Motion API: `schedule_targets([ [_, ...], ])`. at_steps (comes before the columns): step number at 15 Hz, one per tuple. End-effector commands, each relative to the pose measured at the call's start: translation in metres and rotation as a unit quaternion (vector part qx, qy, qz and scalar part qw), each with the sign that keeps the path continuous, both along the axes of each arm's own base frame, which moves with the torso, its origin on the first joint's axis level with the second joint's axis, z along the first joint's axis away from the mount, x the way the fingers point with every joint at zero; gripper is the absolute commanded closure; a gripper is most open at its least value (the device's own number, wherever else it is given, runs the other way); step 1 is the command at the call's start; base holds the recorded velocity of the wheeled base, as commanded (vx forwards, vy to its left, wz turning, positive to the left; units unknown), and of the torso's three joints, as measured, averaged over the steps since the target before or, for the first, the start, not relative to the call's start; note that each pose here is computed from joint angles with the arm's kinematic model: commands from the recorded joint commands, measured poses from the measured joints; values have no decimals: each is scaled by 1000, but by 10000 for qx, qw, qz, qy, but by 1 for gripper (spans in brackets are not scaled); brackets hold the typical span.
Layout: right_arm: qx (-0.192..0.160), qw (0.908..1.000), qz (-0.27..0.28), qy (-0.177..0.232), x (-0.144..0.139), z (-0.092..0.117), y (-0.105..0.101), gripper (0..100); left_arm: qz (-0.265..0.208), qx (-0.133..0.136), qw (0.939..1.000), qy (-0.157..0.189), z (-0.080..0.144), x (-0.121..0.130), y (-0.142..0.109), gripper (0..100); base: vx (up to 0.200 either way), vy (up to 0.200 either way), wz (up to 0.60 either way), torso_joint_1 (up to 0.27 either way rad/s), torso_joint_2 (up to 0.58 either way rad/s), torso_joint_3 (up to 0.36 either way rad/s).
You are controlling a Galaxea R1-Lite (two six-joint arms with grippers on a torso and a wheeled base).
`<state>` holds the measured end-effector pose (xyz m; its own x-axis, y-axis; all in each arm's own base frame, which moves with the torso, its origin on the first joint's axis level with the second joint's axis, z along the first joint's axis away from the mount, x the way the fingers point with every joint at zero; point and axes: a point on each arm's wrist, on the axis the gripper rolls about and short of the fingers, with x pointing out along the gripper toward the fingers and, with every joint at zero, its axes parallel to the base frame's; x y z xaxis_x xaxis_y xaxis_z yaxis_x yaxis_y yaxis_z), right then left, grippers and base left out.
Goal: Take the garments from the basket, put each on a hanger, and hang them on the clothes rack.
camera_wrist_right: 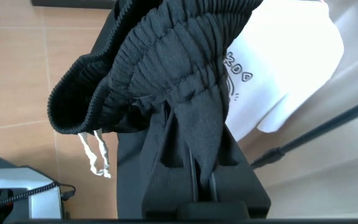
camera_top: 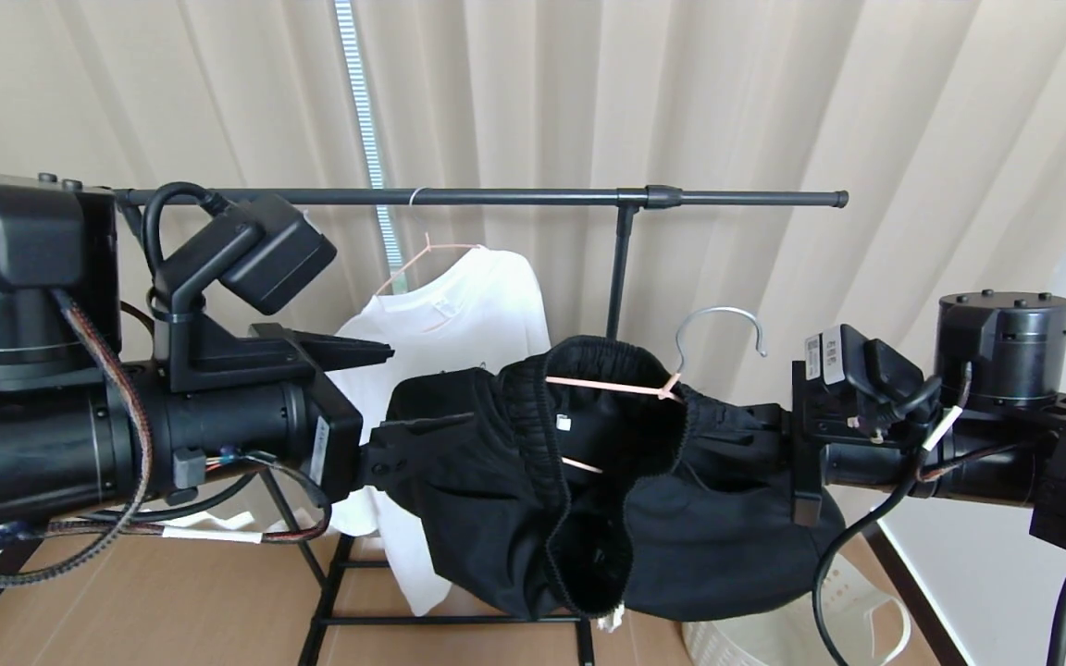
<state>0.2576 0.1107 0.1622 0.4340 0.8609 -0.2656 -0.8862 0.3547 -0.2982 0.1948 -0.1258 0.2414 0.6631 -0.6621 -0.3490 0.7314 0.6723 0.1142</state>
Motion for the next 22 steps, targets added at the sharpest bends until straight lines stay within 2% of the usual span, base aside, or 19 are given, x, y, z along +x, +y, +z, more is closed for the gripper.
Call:
schedule_targets([
  [1, -50, 10000, 18, 4, -1, -4, -1, 100, -301, 163, 9994, 0, 14, 6, 8, 0, 0, 0, 0, 0, 0, 0],
  [2, -88, 9999, 37, -34, -1, -5, -1, 100, -501, 258, 9981, 257, 19, 7, 6, 0, 0, 0, 0, 0, 0, 0],
  [3, -103, 9999, 51, -40, -2, -6, -1, 100, -573, 466, 9963, 443, 20, 12, 4, 0, 0, 0, 0, 0, 0, 0],
  [6, -119, 9999, 84, -10, -7, -7, -1, 100, -1001, 973, 9894, 406, 7, 32, -5, 0, 0, 0, 0, 0, 0, 0],
  [10, -162, 9995, 269, -64, -14, -8, 5, 100, -1751, 1331, 9753, 223, -14, 52, -18, 0, 0, 0, 0, 0, 0, 0],
  [11, -165, 9994, 307, -58, -16, -9, 7, 100, -1898, 1318, 9728, 163, -15, 55, -20, 0, 0, 0, 0, 0, 0, 0],
  [13, -162, 9994, 315, -65, -17, -8, 7, 100, -2291, 1111, 9669, 135, -15, 62, -25, 0, 0, 0, 0, 0, 0, 0],
  [17, -145, 9991, 383, -109, -21, -6, 9, 100, -2557, 1132, 9601, 96, -25, 73, -30, 0, 0, 0, 0, 0, 0, 0],
  [22, -142, 9991, 391, -116, -23, -5, 9, 100, -2662, 1149, 9569, 155, -33, 78, -33, 0, 0, 0, 0, 0, 0, 0],
])
